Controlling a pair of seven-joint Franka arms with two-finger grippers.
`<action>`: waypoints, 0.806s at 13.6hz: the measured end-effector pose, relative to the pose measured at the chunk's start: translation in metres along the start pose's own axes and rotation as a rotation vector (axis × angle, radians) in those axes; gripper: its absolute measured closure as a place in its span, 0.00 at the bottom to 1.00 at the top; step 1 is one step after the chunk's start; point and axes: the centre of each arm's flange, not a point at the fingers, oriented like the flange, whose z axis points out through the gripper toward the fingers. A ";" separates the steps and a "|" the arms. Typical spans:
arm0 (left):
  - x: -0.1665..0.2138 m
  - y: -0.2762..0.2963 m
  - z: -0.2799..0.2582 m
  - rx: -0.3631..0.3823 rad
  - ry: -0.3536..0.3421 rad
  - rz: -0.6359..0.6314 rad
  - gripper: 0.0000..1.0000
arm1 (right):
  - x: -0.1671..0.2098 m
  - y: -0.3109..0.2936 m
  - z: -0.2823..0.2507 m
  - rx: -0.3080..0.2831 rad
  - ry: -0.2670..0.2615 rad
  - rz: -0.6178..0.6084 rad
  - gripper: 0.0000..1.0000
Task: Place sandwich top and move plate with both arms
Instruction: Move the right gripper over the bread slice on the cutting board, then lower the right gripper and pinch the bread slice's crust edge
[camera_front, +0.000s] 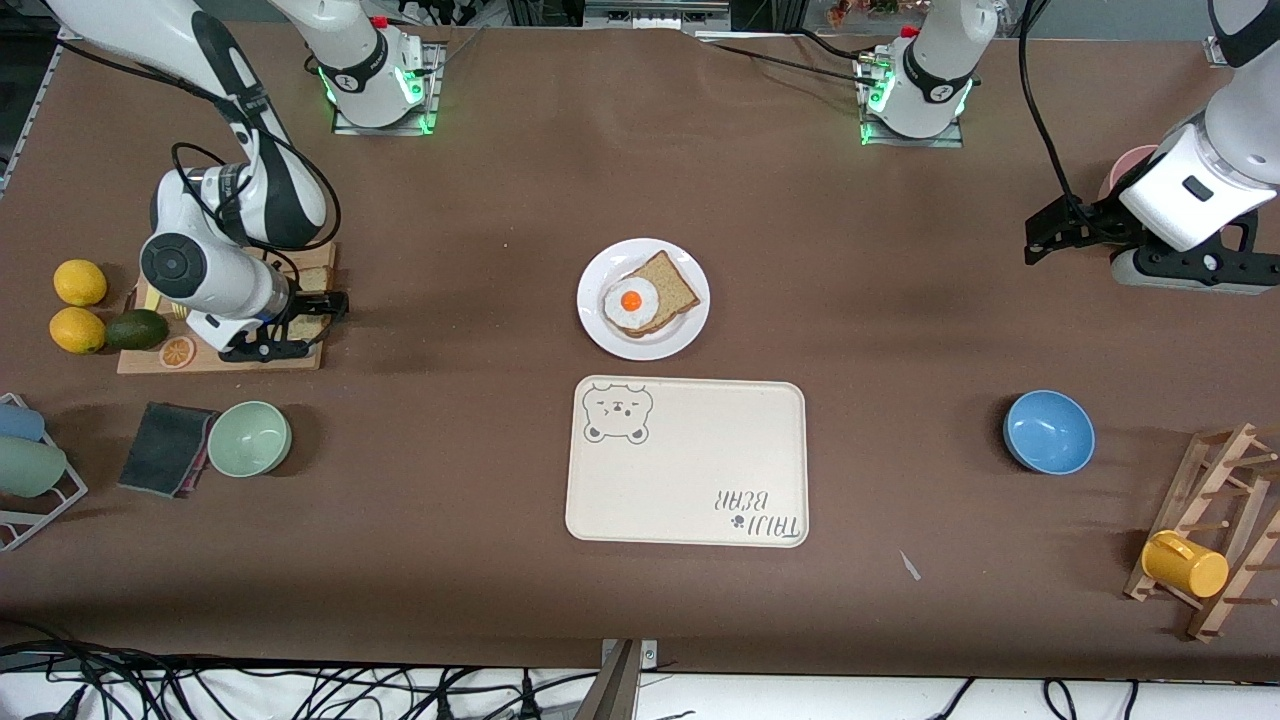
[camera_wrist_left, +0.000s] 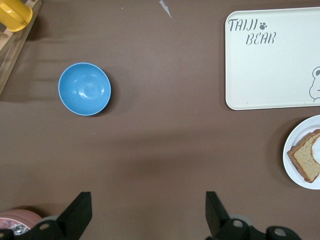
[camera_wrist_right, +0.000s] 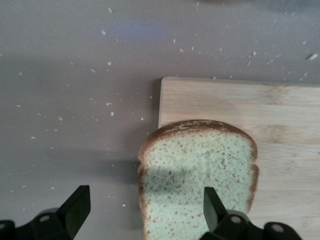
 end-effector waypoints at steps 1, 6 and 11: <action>0.000 0.000 0.000 0.000 0.000 0.000 0.00 | 0.000 0.001 0.004 0.000 -0.007 0.001 0.01; 0.000 0.000 0.000 0.000 0.000 0.000 0.00 | -0.003 0.001 0.008 0.000 -0.036 0.003 0.05; 0.000 0.000 0.000 0.000 0.000 0.000 0.00 | -0.009 -0.005 0.002 -0.004 -0.075 0.044 0.38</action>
